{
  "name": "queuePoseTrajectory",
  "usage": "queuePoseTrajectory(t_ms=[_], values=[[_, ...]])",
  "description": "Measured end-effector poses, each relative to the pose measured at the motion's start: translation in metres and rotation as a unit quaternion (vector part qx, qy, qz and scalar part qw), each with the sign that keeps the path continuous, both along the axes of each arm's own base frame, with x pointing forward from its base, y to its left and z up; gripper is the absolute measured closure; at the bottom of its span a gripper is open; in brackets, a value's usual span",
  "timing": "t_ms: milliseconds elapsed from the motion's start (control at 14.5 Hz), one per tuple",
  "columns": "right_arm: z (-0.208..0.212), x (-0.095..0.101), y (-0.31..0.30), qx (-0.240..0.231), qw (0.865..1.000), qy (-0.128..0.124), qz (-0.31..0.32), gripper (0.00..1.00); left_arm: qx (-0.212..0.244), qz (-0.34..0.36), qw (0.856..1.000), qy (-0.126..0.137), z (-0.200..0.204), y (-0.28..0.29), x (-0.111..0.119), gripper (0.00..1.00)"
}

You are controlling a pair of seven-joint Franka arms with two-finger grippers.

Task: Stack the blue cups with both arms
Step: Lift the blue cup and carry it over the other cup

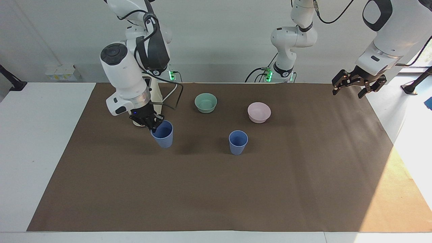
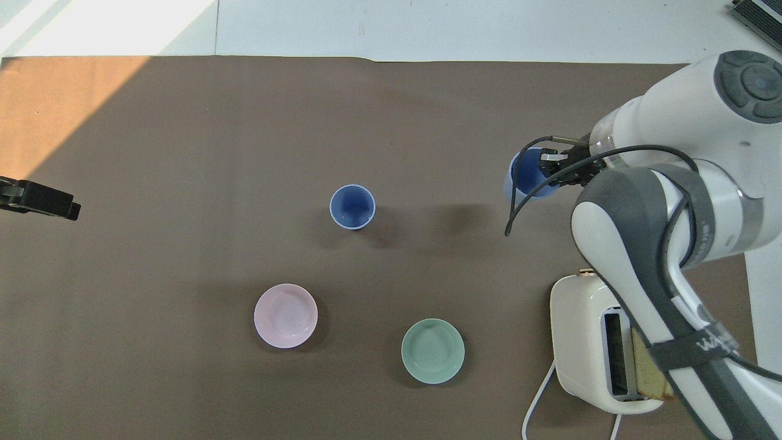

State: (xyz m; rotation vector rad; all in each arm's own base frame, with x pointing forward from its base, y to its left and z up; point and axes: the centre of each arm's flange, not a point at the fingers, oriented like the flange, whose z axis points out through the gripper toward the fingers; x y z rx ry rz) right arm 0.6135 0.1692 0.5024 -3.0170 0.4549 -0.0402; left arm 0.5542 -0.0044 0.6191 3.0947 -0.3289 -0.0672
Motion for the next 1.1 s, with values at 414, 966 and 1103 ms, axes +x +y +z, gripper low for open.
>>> queuePoseTrajectory(t_ms=[414, 966, 1103], values=[[0.027, -0.001, 0.100, 0.033, 0.999, -0.026, -0.001, 0.95, 0.000, 0.000, 1.000, 0.000, 0.000, 0.000, 0.000, 0.00], [-0.006, -0.004, 0.192, 0.055, 0.998, -0.035, 0.022, 0.95, 0.000, 0.000, 1.000, 0.000, 0.000, 0.000, 0.000, 0.00], [-0.012, -0.005, 0.199, 0.056, 0.997, -0.035, 0.026, 0.95, 0.000, 0.000, 1.000, 0.000, 0.000, 0.000, 0.000, 0.00]])
